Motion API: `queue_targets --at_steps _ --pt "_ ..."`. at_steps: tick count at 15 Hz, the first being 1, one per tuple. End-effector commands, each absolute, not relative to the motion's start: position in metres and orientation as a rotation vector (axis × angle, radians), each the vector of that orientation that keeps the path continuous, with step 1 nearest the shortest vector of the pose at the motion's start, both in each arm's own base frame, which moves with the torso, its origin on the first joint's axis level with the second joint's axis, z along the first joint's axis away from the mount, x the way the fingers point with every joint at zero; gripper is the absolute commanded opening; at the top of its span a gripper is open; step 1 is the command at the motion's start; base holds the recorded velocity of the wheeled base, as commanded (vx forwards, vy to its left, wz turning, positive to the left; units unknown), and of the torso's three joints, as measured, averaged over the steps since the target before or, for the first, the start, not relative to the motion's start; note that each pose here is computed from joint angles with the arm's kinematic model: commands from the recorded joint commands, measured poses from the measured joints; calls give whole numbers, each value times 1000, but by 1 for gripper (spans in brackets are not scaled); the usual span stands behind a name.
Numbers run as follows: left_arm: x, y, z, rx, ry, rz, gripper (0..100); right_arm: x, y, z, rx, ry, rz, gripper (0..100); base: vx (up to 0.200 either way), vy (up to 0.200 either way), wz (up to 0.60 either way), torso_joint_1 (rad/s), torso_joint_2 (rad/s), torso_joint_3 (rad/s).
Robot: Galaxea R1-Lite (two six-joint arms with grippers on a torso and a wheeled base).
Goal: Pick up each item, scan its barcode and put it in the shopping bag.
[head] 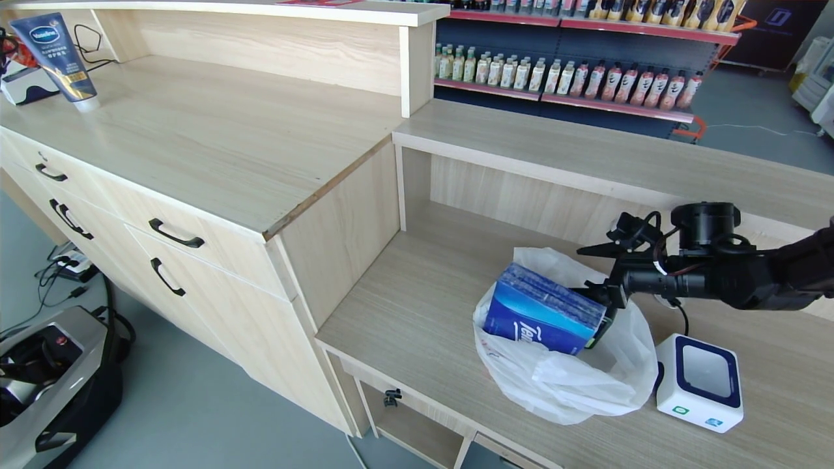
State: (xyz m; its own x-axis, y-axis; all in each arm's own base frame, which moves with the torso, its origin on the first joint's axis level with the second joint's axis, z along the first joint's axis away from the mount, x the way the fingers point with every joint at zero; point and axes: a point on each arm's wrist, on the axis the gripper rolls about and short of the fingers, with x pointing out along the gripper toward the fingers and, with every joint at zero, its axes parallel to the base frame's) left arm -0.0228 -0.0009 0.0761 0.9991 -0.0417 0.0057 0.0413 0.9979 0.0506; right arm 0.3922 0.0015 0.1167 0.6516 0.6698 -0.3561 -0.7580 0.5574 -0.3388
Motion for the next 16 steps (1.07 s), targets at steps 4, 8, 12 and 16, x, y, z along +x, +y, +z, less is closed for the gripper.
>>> queue_targets --at_steps 4,8,12,16 --pt "-23 -1 76 51 -7 -40 100 389 23 177 -508 68 860 100 0 0 0 0 0 0" --pt "-23 -1 76 51 -7 -41 100 349 33 222 -432 110 884 100 0 0 0 0 0 0" --pt "-23 -1 76 51 -7 -41 100 312 31 264 -398 85 828 100 0 0 0 0 0 0" --pt "-23 -1 76 51 -7 -40 100 255 22 312 -290 94 557 100 0 0 0 0 0 0"
